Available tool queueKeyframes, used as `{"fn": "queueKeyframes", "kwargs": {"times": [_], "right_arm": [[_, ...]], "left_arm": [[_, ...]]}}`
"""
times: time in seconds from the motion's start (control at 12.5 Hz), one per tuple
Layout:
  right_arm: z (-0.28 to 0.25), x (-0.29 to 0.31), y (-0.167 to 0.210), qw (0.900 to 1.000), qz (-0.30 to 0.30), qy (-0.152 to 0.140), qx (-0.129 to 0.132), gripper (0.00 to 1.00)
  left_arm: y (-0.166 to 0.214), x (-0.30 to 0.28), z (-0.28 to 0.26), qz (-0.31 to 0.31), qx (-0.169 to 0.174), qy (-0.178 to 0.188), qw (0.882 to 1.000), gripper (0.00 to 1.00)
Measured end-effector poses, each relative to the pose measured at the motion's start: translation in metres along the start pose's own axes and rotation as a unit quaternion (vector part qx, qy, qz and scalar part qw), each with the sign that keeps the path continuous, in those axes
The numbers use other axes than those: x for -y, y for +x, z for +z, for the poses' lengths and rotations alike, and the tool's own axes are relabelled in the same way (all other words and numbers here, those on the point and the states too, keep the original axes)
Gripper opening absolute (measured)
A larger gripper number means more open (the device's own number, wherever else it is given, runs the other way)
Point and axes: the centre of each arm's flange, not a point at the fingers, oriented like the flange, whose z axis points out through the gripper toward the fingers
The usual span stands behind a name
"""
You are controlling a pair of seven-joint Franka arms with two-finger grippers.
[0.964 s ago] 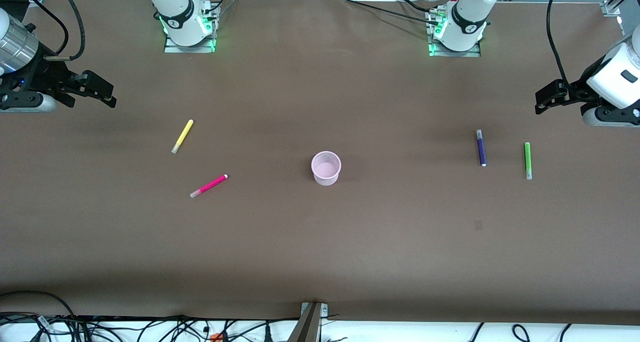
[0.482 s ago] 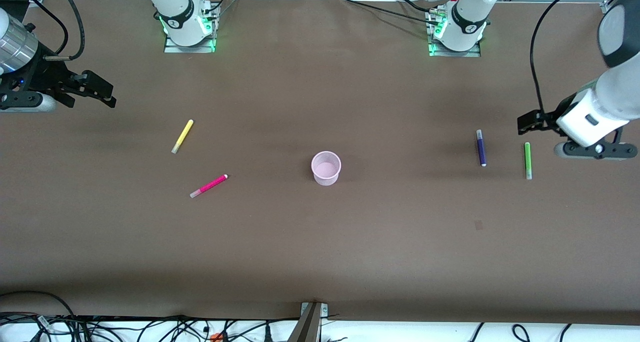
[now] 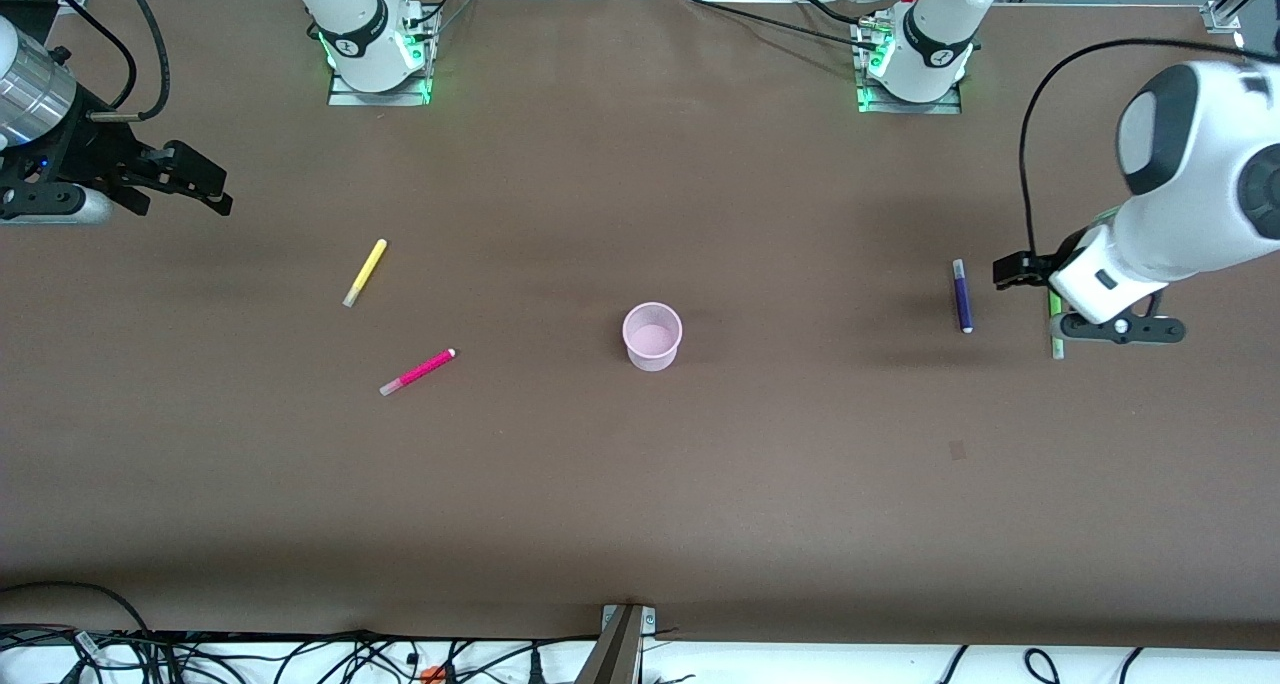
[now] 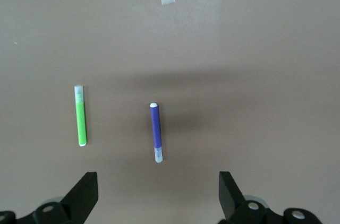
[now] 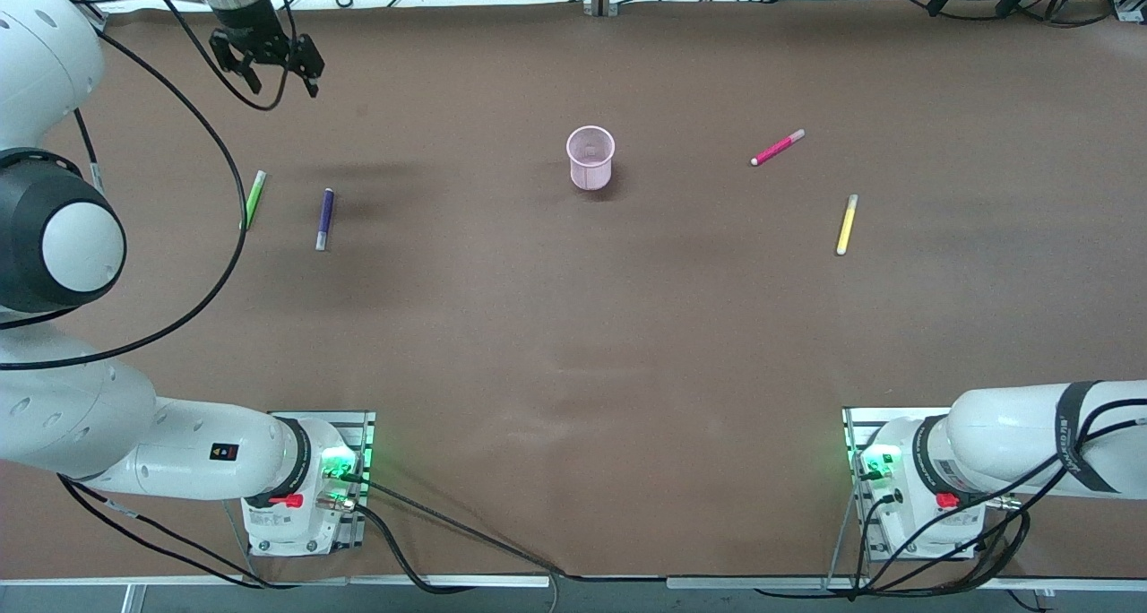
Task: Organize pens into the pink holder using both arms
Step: 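Move the left gripper down over the blue marker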
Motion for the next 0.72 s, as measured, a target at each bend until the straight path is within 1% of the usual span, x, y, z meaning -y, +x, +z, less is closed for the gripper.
{"fn": "queueKeyframes", "kwargs": {"times": [0.08, 0.24, 0.48, 0.72], "right_arm": [[0.0, 0.0, 0.0, 1.0, 0.0, 0.0, 0.0, 1.0], [0.002, -0.003, 0.001, 1.0, 0.002, 0.0, 0.002, 1.0], [0.004, -0.011, 0.003, 1.0, 0.01, 0.001, 0.004, 1.0], [0.004, -0.023, 0.004, 1.0, 0.021, 0.001, 0.004, 1.0]], "left_arm": [[0.0, 0.0, 0.024, 0.001, -0.007, 0.0, 1.0, 1.0], [-0.006, 0.005, 0.08, -0.004, -0.035, -0.002, 0.999, 1.0], [-0.024, 0.016, 0.164, -0.012, -0.073, -0.006, 0.997, 1.0], [-0.023, 0.015, 0.221, -0.011, -0.079, -0.006, 0.997, 1.0]]}}
